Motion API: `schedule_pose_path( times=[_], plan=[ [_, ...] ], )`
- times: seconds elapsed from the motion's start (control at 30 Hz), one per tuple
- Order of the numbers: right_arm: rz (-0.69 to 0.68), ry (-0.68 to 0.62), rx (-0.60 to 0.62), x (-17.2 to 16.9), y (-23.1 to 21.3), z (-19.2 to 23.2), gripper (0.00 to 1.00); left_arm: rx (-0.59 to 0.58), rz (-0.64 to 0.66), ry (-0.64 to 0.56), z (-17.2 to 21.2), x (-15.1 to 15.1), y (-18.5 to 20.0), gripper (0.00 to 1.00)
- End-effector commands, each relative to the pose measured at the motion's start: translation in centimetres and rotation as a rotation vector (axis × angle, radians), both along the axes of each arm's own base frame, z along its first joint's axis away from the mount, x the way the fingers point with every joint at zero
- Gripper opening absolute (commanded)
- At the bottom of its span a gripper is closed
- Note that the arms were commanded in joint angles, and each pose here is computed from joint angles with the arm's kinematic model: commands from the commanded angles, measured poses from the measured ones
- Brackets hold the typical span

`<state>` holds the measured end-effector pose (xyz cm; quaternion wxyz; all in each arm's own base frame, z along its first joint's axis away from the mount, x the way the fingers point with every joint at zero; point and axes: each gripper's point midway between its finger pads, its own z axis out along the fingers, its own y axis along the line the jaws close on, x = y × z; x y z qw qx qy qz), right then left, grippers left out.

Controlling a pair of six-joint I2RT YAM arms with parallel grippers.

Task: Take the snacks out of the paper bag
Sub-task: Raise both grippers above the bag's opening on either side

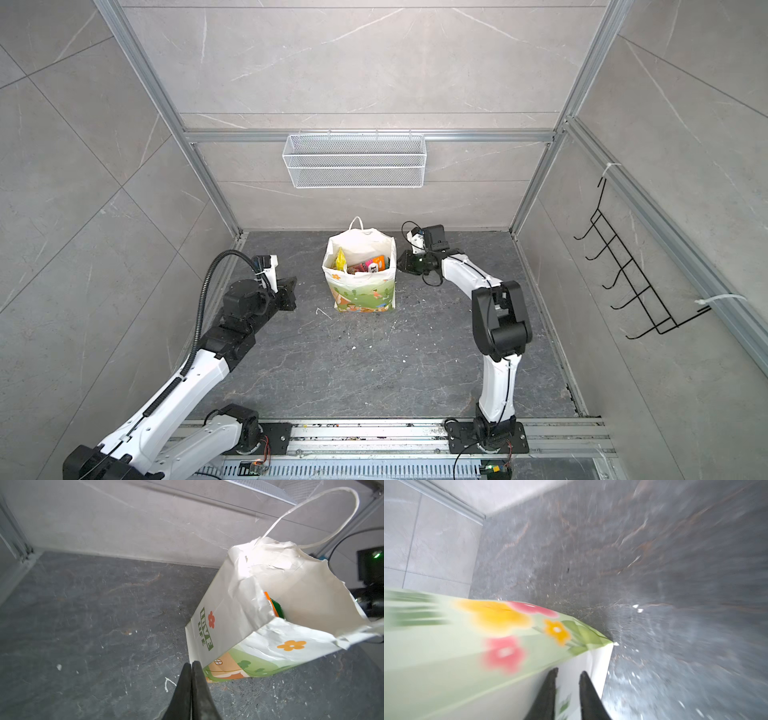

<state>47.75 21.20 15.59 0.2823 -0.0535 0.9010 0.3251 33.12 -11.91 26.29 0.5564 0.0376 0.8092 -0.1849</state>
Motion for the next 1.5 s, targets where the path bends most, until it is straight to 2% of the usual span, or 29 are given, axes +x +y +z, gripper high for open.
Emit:
schedule_pose_path(
  times=[0.0,0.07,0.17,0.2,0.23,0.27,0.33,0.43,0.5,0.63,0.73,0.8,1.0,1.27,1.33,1.47],
  plan=[
    [-0.056,-0.096,-0.075,-1.6,-1.7,6.1,0.34,-0.007,-0.121,-0.088,5.4,-0.3,-1.8,0.23],
    [-0.071,-0.145,-0.103,-2.7,-2.7,8.8,0.38,0.004,-0.195,-0.135,8.1,0.1,-3.1,0.33],
    [-0.100,-0.213,-0.126,-4.3,-3.9,12.3,0.46,0.027,-0.300,-0.174,11.4,1.3,-5.1,0.36],
    [-0.096,-0.235,-0.120,-4.8,-3.9,13.3,0.52,0.034,-0.325,-0.172,12.0,1.9,-5.6,0.39],
    [-0.112,-0.242,-0.119,-5.2,-3.9,14.4,0.64,0.044,-0.359,-0.170,12.7,2.4,-6.2,0.46],
    [-0.094,-0.241,-0.129,-5.9,-3.6,15.1,0.65,0.057,-0.393,-0.173,13.2,3.0,-6.8,0.48],
    [-0.025,-0.258,-0.179,-7.5,-2.2,15.9,0.66,0.079,-0.467,-0.172,13.5,4.4,-8.1,0.43],
    [0.000,-0.296,-0.261,-8.9,-1.4,16.4,0.70,0.092,-0.633,-0.128,13.1,6.4,-9.4,0.53],
    [0.020,-0.316,-0.232,-9.8,-1.1,16.8,0.72,0.147,-0.704,-0.096,12.2,7.5,-9.7,0.48],
    [0.120,-0.407,-0.139,-12.1,0.3,18.2,0.69,0.237,-0.834,-0.075,10.3,9.1,-10.5,0.57],
    [0.152,-0.455,-0.123,-13.3,0.6,19.0,0.68,0.257,-0.881,-0.022,9.2,10.4,-11.0,0.58],
    [0.146,-0.476,-0.126,-13.8,0.3,19.3,0.68,0.256,-0.927,0.000,8.1,10.8,-11.6,0.63],
    [0.141,-0.569,-0.074,-15.1,0.2,20.6,0.68,0.339,-0.956,0.081,4.2,12.5,-12.3,0.65],
    [0.166,-0.616,-0.036,-14.8,1.3,22.4,0.67,0.377,-0.995,0.128,1.6,12.7,-13.4,0.65],
    [0.172,-0.617,-0.028,-14.7,1.5,22.5,0.67,0.402,-0.993,0.134,0.8,13.0,-13.7,0.61],
    [0.181,-0.617,-0.012,-14.3,2.1,22.7,0.66,0.437,-0.984,0.144,-0.1,13.5,-13.8,0.43]
  ],
)
